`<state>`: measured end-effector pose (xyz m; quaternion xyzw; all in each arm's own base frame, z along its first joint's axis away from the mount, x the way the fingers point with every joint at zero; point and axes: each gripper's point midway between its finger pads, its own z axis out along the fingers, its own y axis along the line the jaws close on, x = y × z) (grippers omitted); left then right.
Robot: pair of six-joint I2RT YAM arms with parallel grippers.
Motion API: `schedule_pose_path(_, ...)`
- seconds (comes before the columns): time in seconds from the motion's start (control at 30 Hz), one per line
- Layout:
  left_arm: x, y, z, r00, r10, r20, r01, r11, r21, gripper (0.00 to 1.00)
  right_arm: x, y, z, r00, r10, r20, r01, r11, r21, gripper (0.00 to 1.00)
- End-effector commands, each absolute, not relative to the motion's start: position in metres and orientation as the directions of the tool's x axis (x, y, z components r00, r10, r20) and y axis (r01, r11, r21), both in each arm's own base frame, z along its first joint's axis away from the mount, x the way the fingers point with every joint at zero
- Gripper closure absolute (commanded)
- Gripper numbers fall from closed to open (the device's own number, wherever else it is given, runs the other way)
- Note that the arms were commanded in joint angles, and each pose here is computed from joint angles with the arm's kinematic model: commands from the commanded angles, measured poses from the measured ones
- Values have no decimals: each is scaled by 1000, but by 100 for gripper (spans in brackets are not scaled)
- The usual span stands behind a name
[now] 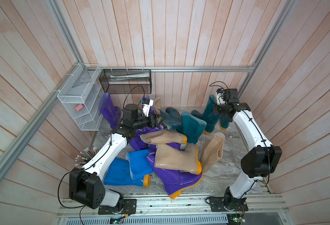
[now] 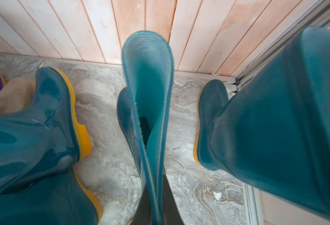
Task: Match and arrange rain boots in pairs
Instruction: Pair a pair of rain boots at the corner of the board.
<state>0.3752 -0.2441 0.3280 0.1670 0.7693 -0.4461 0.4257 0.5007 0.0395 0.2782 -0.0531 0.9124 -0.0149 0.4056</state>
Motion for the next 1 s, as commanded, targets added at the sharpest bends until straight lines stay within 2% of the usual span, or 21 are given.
schedule_pose_path(0.0,372,-243,333,-553,-118,-824,653,553,-518,31,520,27,324,-577,-60,-815,6,997,-78,100)
schedule_pose_path(0.43,370,-242,338,-544,-126,-830,657,551,-514,31,544,6,333,-547,93,-832,169,986,-1,100)
schedule_pose_path(0.67,370,-241,338,-542,-127,-831,657,552,-513,31,554,-7,313,-572,128,-810,213,977,3,100)
schedule_pose_path(0.97,370,-241,338,-540,-125,-832,657,555,-510,31,553,-33,312,-514,201,-834,316,948,33,100)
